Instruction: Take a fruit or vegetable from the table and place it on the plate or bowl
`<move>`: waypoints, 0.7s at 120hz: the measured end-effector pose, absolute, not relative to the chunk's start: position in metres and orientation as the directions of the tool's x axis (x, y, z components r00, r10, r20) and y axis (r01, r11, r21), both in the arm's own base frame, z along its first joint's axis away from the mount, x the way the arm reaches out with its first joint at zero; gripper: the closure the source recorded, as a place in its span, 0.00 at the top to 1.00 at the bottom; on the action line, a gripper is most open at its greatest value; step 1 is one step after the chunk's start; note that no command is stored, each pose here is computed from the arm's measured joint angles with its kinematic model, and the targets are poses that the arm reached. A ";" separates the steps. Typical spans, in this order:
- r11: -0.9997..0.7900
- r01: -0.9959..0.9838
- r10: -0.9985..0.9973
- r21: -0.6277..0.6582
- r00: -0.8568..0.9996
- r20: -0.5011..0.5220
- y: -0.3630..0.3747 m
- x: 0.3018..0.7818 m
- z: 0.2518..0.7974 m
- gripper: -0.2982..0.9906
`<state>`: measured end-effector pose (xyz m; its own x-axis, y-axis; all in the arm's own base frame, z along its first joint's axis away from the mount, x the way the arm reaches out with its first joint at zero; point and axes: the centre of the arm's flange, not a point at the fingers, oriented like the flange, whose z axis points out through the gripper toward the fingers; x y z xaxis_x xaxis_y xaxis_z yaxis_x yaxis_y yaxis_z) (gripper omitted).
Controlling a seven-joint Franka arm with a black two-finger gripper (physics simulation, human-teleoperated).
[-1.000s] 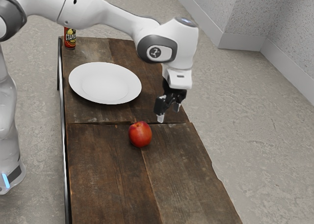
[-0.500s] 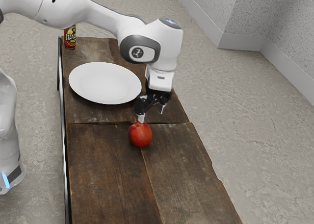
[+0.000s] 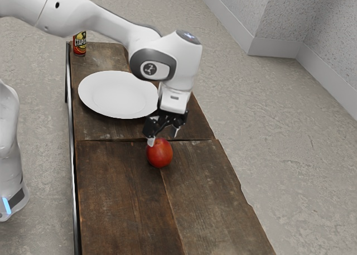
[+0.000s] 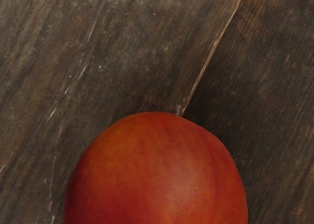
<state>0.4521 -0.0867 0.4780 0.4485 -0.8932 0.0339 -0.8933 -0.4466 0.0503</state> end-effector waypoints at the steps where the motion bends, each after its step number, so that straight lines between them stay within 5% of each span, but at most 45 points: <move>1: -0.446 -0.893 -0.893 0.051 0.448 0.033 -0.087 0.452 0.477 0.76; 84: -0.435 -0.898 -0.898 0.066 0.438 0.037 -0.087 0.453 0.451 0.76</move>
<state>0.4530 -0.0868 0.4513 0.4377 -0.8984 0.0369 -0.8981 -0.4348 0.0662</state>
